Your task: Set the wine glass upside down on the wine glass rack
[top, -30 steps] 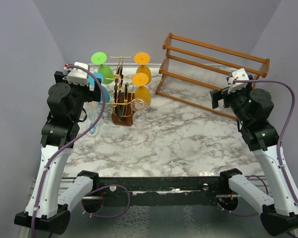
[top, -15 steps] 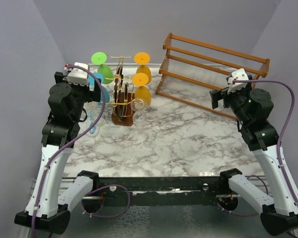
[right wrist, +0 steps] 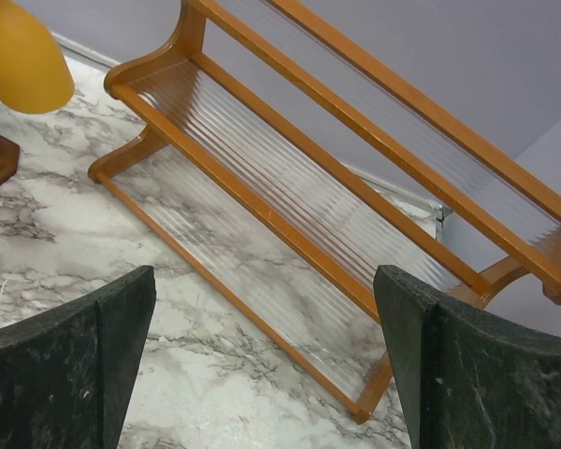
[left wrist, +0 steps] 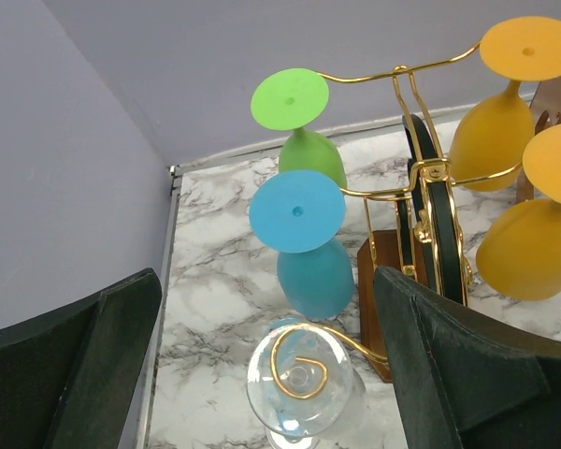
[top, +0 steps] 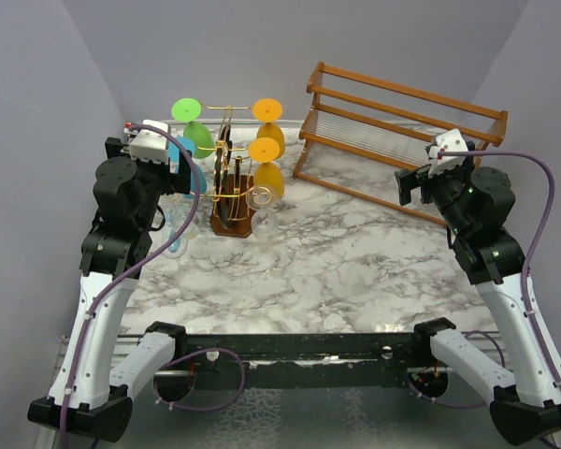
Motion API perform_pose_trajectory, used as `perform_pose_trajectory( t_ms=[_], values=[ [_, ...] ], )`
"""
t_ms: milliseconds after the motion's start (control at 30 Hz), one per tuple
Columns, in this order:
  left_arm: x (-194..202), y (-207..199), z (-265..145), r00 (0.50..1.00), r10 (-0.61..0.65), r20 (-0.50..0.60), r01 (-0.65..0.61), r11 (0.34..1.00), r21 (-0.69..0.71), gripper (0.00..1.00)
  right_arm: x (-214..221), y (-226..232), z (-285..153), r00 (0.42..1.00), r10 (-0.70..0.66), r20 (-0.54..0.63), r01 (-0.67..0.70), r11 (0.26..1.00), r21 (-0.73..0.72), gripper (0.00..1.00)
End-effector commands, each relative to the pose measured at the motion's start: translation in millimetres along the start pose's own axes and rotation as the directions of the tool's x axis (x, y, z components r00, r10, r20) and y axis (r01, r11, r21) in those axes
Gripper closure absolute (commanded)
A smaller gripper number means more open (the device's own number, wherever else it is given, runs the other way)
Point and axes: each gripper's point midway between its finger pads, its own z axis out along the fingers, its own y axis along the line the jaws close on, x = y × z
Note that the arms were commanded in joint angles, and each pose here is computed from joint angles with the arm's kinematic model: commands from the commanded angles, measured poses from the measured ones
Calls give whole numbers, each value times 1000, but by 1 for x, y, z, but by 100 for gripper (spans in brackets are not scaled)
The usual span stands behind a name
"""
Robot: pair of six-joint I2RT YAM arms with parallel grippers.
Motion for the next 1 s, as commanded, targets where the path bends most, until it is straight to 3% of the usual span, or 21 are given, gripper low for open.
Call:
perform_pose_trajectory(
  t_ms=[0, 700, 967],
  values=[
    [-6, 3, -3, 1000, -1, 23, 1, 1000, -4, 1, -6, -5, 0, 1000, -8, 27, 8, 1000, 21, 0],
    [-4, 21, -4, 1000, 8, 11, -7, 994, -107, 1, -6, -42, 1, 1000, 13, 8, -14, 976, 218, 1],
    [-5, 20, -4, 1000, 8, 12, -7, 995, -100, 1, -7, -21, 3, 1000, 1, 13, -3, 995, 96, 0]
  ],
)
